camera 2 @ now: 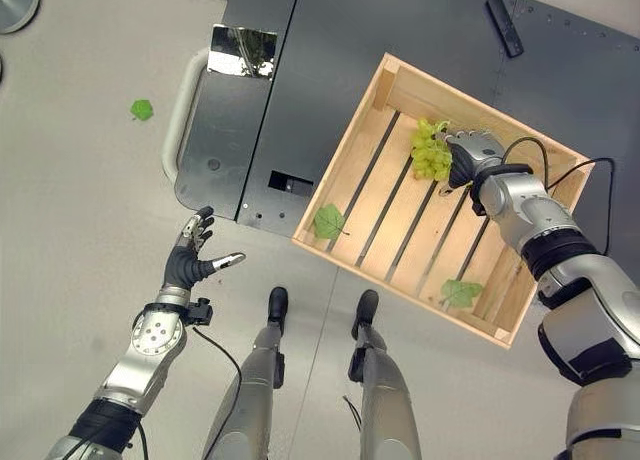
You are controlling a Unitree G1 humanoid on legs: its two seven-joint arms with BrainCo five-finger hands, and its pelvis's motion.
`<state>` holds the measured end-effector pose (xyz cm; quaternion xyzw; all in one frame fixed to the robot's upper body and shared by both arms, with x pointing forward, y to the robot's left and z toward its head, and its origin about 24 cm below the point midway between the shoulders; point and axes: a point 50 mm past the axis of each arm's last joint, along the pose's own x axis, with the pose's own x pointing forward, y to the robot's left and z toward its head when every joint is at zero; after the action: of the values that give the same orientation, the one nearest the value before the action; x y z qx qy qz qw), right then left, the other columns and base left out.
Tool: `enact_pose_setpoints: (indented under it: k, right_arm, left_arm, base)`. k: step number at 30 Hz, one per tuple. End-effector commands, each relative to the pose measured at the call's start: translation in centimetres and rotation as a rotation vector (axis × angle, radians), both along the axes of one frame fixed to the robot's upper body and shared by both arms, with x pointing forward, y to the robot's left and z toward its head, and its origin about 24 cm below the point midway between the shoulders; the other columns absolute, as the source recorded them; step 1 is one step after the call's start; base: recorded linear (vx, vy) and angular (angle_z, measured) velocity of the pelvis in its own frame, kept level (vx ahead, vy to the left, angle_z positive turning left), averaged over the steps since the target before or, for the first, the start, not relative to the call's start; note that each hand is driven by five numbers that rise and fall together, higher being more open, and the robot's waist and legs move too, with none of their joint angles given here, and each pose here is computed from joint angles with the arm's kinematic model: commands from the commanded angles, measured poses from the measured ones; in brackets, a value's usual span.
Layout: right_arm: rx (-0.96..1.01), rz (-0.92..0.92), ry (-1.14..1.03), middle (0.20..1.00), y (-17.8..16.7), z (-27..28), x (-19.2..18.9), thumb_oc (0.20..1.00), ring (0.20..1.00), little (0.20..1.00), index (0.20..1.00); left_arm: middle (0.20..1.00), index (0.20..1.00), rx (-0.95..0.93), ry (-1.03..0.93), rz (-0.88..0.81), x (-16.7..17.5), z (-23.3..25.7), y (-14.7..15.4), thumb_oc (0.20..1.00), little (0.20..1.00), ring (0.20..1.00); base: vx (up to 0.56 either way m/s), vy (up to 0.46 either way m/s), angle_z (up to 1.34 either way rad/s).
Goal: Pick up the fruits from the basket on one side to the basket on the other side
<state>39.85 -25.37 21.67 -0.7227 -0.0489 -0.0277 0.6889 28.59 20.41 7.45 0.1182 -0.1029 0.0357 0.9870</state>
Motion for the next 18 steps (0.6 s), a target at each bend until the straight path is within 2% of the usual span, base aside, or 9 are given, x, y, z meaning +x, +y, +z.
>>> enact_pose_setpoints:
  k: [1,11,18]
  right_arm:
    - [-0.035,-0.014,-0.115,1.0,0.0,3.7,0.1,1.0,1.0,1.0,1.0]
    - [-0.018,-0.055,-0.092,1.0,-1.0,2.5,-0.1,1.0,1.0,1.0,1.0]
    - [0.057,-0.229,-0.132,1.0,-4.7,2.2,-0.6,1.0,1.0,1.0,1.0]
  left_arm:
    - [1.0,1.0,-0.041,-0.1,0.022,-0.2,1.8,0.3,1.0,1.0,1.0]
    - [1.0,1.0,-0.053,-0.132,0.046,-0.2,2.3,0.7,1.0,1.0,1.0]
    - [1.0,1.0,-0.08,-0.129,0.051,-0.2,2.1,0.5,1.0,1.0,1.0]
  base:
    - [0.0,0.0,0.0]
    - [0.0,0.0,0.0]
    - [0.0,0.0,0.0]
